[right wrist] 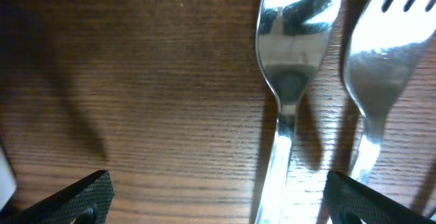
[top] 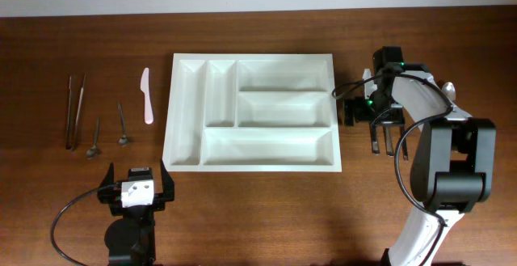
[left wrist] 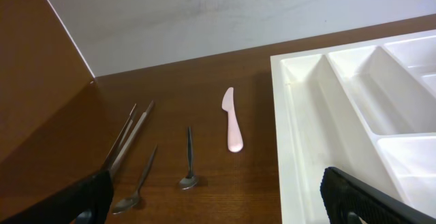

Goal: Pack container
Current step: 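Lower the right gripper and close it on the leftmost fork's handle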

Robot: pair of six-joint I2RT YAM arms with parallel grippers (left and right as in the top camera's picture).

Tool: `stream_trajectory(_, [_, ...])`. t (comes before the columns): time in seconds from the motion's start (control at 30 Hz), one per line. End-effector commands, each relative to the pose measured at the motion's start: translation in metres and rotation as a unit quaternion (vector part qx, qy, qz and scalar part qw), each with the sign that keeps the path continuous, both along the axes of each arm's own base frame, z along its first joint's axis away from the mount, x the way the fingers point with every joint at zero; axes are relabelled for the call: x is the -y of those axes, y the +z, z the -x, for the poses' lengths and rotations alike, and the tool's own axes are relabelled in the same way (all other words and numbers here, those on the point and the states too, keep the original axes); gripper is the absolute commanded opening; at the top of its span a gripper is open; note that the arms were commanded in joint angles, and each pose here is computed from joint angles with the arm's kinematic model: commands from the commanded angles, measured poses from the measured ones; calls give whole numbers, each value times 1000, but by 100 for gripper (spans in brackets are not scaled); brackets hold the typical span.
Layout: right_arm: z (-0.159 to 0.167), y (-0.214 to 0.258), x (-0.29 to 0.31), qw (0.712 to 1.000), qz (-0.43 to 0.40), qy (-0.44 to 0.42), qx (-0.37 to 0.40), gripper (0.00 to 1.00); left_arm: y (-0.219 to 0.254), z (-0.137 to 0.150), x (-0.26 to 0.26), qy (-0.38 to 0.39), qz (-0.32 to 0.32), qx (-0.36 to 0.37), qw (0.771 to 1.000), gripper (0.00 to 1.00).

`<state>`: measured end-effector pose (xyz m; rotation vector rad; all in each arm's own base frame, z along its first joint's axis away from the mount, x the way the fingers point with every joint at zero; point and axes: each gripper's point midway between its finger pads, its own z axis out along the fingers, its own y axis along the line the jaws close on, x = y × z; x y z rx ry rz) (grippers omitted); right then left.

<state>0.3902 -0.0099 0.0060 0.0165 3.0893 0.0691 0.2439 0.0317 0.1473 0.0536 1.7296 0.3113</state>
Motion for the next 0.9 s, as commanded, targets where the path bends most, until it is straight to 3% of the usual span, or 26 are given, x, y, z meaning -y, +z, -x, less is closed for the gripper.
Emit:
stream_trajectory(0.0, [-1,-11,-2,1000,-5,3,-11,100,0,0,3,-8,-3,2,1000,99])
stream_trajectory(0.47, [-5,-13,1,1000,3,5,-6,95,0,0,3,-8,-3,2,1000,99])
stream_trajectory(0.73, [-7,-13,1,1000,3,5,-2,79,0,0,3,-8,-3,2,1000,99])
stream_trajectory(0.87, [-8,-13,2,1000,3,5,0,65,0,0,3,-8,-3,2,1000,99])
